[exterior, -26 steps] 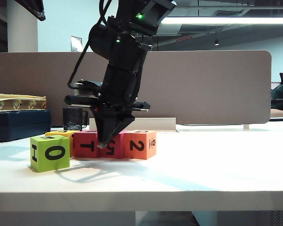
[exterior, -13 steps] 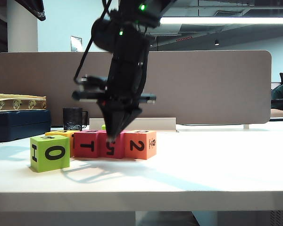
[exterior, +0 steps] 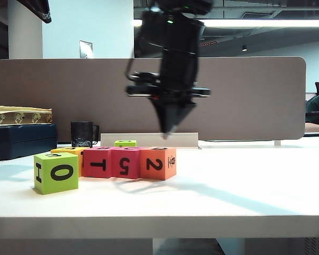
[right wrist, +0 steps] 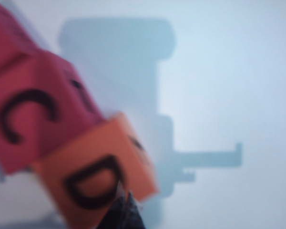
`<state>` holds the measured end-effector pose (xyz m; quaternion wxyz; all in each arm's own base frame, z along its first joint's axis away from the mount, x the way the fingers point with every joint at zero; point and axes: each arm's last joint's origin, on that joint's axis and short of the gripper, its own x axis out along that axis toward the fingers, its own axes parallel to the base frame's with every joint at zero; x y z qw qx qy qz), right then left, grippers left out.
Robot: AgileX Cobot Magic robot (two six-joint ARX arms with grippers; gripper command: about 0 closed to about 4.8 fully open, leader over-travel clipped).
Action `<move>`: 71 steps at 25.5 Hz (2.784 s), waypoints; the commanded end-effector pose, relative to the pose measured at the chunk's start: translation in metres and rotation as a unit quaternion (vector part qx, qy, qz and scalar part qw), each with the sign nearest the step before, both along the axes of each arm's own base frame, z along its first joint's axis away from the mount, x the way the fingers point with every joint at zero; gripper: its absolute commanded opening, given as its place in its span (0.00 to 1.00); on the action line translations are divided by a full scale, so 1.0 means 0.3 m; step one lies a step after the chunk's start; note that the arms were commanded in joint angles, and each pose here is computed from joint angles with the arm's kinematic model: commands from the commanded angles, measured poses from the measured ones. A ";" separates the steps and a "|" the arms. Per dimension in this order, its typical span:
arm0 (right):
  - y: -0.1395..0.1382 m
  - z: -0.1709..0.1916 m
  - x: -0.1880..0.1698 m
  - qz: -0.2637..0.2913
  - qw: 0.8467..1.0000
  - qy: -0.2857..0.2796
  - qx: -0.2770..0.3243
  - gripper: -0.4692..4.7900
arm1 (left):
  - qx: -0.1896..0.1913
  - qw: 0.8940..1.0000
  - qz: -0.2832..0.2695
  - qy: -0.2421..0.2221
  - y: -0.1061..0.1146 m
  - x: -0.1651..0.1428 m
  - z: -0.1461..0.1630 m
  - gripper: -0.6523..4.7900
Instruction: Select the appropriate blocks from the scattered letter blocks on the table and arrange them in a row to spell out "ABCD".
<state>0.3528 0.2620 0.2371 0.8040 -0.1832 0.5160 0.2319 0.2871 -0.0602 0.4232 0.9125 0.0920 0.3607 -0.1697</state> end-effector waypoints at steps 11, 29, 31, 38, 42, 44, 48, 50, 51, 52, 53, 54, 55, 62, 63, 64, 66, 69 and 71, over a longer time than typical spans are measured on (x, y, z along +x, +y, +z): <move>-0.064 -0.032 0.032 -0.019 0.999 0.037 -0.011 0.09 | -0.003 1.000 -0.002 -0.006 0.000 -0.004 0.008 0.11; -0.026 -0.107 0.067 0.003 0.998 0.042 0.048 0.09 | -0.003 1.000 -0.002 -0.006 0.000 -0.004 0.008 0.11; -0.024 -0.106 0.070 0.004 0.998 0.036 0.052 0.09 | -0.003 1.000 -0.002 -0.006 0.000 -0.004 0.008 0.11; -0.018 -0.102 0.078 0.006 0.998 0.023 0.063 0.09 | -0.003 1.000 -0.002 -0.006 0.000 -0.004 0.008 0.11; -0.017 -0.101 0.080 0.006 0.998 0.020 0.064 0.09 | -0.003 1.000 -0.002 -0.006 0.000 -0.004 0.008 0.11; -0.015 -0.112 0.083 0.005 0.998 0.022 0.063 0.09 | -0.003 1.000 -0.002 -0.006 0.000 -0.005 0.008 0.11; -0.013 -0.154 0.090 0.002 0.998 0.034 0.050 0.09 | -0.003 1.000 -0.002 -0.005 0.000 -0.005 0.008 0.11; -0.011 -0.169 0.092 0.002 0.998 0.037 0.047 0.09 | -0.002 1.000 -0.002 -0.005 0.000 -0.005 0.008 0.11; -0.010 -0.171 0.093 0.002 0.998 0.037 0.047 0.09 | -0.002 1.000 -0.002 -0.005 0.000 -0.005 0.008 0.11; -0.008 -0.173 0.097 0.002 0.998 0.032 0.049 0.09 | -0.003 1.000 -0.002 -0.005 0.000 -0.005 0.008 0.11; -0.006 -0.171 0.101 0.003 0.998 0.027 0.054 0.09 | -0.003 1.000 -0.002 -0.005 0.000 -0.005 0.008 0.11; -0.004 -0.169 0.103 0.003 0.998 0.023 0.057 0.09 | -0.003 1.000 -0.002 -0.005 0.000 -0.005 0.008 0.11; -0.003 -0.168 0.105 0.003 0.998 0.019 0.059 0.09 | -0.002 1.000 -0.002 -0.006 0.000 -0.005 0.008 0.11; 0.004 -0.165 0.114 0.006 0.997 0.006 0.072 0.09 | -0.003 1.000 -0.002 -0.006 0.000 -0.005 0.008 0.11; 0.005 -0.164 0.115 0.006 0.997 0.004 0.074 0.09 | -0.003 1.000 -0.002 -0.006 0.000 -0.004 0.008 0.11; 0.006 -0.163 0.116 0.007 0.997 0.002 0.075 0.09 | -0.003 1.000 -0.002 -0.006 0.000 -0.004 0.008 0.11; 0.007 -0.162 0.118 0.007 0.997 0.001 0.078 0.09 | -0.003 1.000 -0.002 -0.006 -0.001 -0.005 0.008 0.11; 0.014 -0.166 0.118 0.018 0.995 0.009 0.096 0.09 | -0.003 1.000 -0.002 -0.006 -0.001 -0.005 0.008 0.11; 0.016 -0.173 0.118 0.021 0.995 0.015 0.101 0.09 | -0.003 1.000 -0.002 -0.006 -0.001 -0.004 0.008 0.11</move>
